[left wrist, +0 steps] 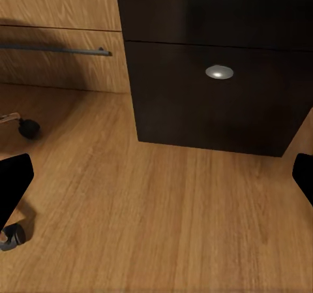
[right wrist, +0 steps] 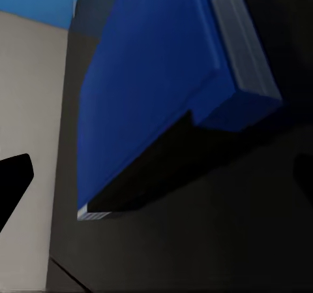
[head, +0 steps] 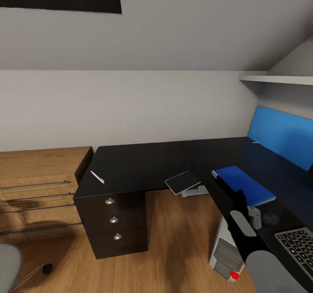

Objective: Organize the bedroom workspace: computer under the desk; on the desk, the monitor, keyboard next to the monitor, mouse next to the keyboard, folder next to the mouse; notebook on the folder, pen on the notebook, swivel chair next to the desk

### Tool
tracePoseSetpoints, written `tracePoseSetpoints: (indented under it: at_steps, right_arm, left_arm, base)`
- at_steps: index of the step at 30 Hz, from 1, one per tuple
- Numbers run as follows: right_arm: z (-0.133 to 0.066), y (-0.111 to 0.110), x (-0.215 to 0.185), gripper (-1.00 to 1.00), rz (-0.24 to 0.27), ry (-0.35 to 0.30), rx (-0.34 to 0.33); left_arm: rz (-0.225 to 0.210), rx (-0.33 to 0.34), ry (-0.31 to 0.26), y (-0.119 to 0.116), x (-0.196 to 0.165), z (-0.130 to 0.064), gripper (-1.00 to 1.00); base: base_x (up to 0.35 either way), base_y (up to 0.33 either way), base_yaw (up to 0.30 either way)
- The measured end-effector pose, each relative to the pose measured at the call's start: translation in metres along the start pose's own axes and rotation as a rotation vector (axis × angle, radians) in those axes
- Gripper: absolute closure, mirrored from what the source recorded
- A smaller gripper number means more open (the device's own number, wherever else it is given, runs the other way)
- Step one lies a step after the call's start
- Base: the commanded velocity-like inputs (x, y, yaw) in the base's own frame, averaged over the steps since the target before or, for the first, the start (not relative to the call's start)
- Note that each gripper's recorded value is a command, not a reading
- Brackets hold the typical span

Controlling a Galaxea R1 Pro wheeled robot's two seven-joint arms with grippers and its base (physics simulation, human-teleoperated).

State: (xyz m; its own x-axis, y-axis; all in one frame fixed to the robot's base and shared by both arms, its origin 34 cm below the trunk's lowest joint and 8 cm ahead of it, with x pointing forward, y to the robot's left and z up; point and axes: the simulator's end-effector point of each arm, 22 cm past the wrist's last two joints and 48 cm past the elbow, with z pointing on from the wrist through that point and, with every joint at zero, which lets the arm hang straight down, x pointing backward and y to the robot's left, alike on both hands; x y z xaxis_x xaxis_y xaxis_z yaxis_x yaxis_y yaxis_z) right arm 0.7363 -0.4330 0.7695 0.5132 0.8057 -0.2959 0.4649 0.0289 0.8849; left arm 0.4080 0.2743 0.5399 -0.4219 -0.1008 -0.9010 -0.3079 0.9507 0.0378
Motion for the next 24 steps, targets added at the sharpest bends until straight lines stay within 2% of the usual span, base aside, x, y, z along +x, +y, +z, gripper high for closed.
tracePoseSetpoints:
  at_steps: [18,20,22,24]
  right_arm:
    - [-0.015,0.000,0.034,-1.00,-0.007,0.052,-0.003]
    - [-0.018,0.000,0.043,-1.00,-0.008,0.072,-0.002]
    - [-0.026,-0.001,0.068,-1.00,-0.015,0.151,0.000]
    - [-0.031,-0.002,0.082,-1.00,-0.014,0.193,0.005]
  left_arm:
    - [0.000,0.000,0.000,0.000,0.000,0.000,-1.00]
    - [0.000,0.000,0.000,0.000,0.000,0.000,-1.00]
    - [0.000,0.000,0.000,0.000,0.000,0.000,-1.00]
    - [0.000,0.000,0.000,0.000,0.000,0.000,-1.00]
  base:
    - [0.000,0.000,0.000]
    - [0.000,0.000,0.000]
    - [0.000,0.000,0.000]
    - [0.000,0.000,0.000]
